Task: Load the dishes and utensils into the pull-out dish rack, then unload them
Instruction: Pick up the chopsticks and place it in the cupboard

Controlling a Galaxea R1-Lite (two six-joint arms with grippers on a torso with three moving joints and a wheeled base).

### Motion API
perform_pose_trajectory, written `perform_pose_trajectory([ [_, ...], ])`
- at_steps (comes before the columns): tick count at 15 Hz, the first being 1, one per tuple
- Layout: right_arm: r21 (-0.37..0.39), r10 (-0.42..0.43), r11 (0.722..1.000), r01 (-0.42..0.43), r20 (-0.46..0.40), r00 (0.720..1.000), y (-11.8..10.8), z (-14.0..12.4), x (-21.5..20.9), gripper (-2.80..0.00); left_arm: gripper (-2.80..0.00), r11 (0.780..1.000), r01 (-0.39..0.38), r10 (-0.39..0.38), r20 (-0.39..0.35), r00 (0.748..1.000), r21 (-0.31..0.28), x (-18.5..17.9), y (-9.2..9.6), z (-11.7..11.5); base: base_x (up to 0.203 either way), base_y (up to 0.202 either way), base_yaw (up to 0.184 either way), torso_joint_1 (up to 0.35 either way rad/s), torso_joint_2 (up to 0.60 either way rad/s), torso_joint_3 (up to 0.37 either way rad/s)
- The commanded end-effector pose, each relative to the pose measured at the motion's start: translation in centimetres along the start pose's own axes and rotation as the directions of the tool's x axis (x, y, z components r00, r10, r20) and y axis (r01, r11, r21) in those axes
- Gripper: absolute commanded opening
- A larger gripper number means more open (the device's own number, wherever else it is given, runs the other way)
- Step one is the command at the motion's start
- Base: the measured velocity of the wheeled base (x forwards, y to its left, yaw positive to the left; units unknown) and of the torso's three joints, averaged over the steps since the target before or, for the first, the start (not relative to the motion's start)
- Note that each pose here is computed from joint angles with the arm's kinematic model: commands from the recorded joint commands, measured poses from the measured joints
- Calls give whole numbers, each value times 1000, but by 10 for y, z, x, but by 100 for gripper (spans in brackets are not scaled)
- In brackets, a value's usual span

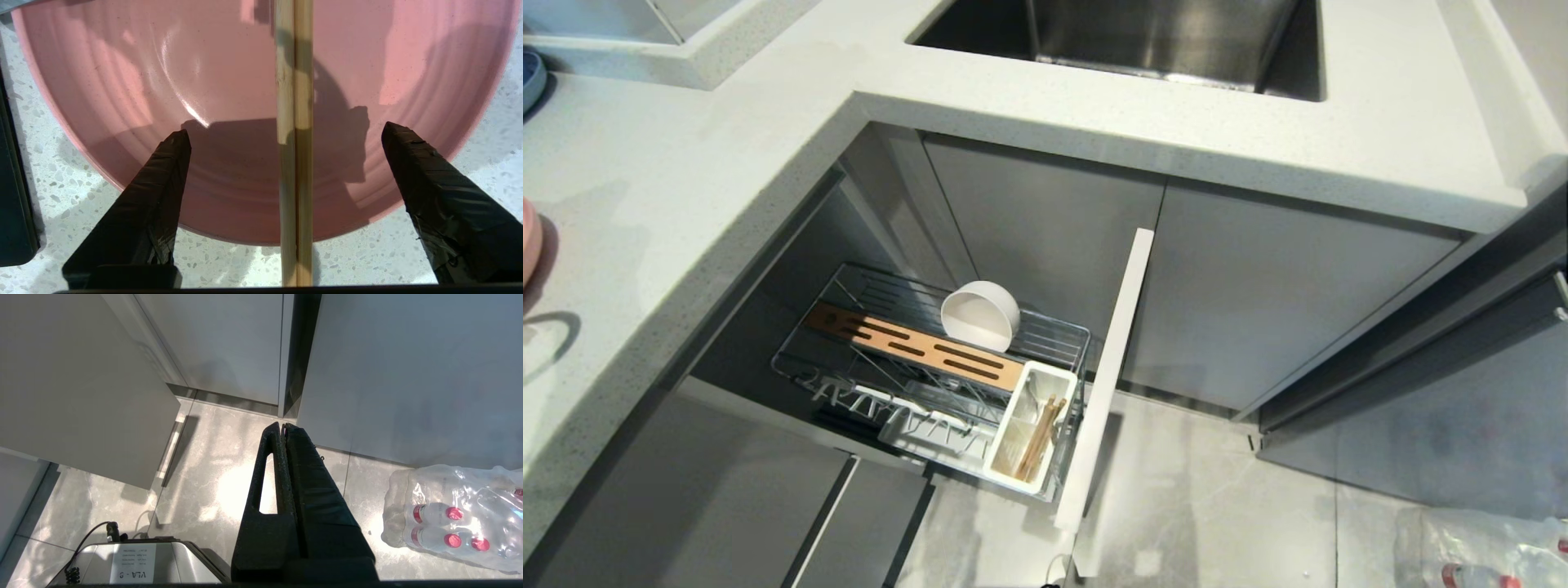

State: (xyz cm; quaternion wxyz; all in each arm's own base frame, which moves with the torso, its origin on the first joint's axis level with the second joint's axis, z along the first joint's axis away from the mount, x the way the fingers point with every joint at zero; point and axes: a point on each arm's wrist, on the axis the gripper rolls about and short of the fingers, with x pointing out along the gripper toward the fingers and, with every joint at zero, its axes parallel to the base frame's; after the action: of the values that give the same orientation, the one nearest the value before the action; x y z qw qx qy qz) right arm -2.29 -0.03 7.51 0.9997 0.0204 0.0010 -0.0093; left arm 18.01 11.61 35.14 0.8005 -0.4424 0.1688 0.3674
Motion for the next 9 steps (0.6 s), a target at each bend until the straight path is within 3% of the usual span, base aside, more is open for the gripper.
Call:
perform_pose_trajectory([
  [1,0,0,1000,0,-2,1000,0,0,0,-280,0,1000,-11,11,-8,1000,-5,3,1,-1,0,0,0,0,0,0],
  [5,0,0,1000,0,-2,1000,0,0,0,-280,0,1000,-18,18,-15,1000,-3,5,2,-1,0,0,0,0,0,0],
  [7,0,1,1000,-1,-2,1000,0,0,0,-280,-280,1000,-23,23,-19,1000,0,6,2,-2,0,0,0,0,0,0],
  [9,0,0,1000,0,-2,1000,0,0,0,-280,-280,1000,-22,22,-18,1000,-3,6,2,-2,0,0,0,0,0,0],
])
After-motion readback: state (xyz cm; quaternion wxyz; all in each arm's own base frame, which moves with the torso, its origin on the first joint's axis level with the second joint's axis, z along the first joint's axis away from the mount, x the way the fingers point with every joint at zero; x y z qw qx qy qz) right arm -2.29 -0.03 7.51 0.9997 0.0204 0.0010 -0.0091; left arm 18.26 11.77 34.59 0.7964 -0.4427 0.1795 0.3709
